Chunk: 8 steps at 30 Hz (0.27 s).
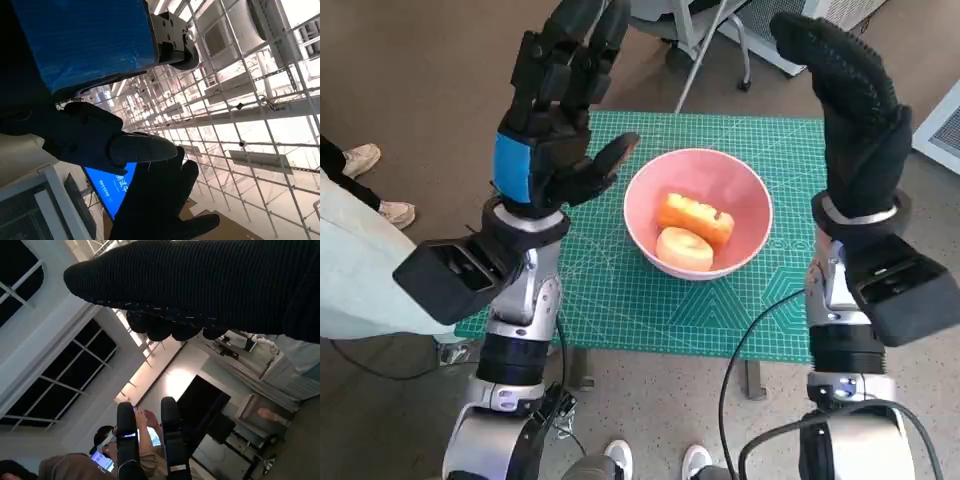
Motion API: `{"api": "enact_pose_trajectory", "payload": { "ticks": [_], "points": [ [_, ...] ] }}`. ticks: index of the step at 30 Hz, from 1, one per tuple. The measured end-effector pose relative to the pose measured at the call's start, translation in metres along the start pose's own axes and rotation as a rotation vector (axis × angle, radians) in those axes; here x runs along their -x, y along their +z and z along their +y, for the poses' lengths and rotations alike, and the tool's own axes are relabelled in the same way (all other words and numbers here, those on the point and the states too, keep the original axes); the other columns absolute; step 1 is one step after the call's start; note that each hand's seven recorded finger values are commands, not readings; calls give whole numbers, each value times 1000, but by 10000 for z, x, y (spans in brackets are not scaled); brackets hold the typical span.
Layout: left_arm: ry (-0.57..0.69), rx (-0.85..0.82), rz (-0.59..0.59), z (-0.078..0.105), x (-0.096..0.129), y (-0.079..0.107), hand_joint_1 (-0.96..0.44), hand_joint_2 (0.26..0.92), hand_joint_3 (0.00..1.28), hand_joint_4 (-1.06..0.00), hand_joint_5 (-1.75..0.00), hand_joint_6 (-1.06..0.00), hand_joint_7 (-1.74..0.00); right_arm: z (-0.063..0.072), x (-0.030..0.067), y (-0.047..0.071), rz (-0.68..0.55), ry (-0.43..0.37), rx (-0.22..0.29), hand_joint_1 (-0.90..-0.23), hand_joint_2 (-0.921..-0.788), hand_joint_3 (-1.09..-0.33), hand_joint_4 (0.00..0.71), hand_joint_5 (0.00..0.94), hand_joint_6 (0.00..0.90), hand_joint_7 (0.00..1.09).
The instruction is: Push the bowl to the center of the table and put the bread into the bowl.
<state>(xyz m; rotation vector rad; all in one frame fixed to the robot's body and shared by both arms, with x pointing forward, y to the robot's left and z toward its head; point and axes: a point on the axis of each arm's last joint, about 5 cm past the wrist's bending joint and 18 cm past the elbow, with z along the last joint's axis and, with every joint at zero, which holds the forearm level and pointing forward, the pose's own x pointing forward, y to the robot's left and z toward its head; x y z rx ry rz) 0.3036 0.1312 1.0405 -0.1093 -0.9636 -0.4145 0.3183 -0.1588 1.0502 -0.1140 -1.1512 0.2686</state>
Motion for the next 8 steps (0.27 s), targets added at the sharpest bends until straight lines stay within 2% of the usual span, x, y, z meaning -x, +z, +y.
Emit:
{"api": "enact_pose_trajectory", "payload": {
  "ticks": [8],
  "points": [
    [-4,1,6,4,4,-2,-484,921,298,-261,-16,-168,-460,4,8,-11,10,1,-1,-532,-921,-690,317,0,29,728]
  ]
}}
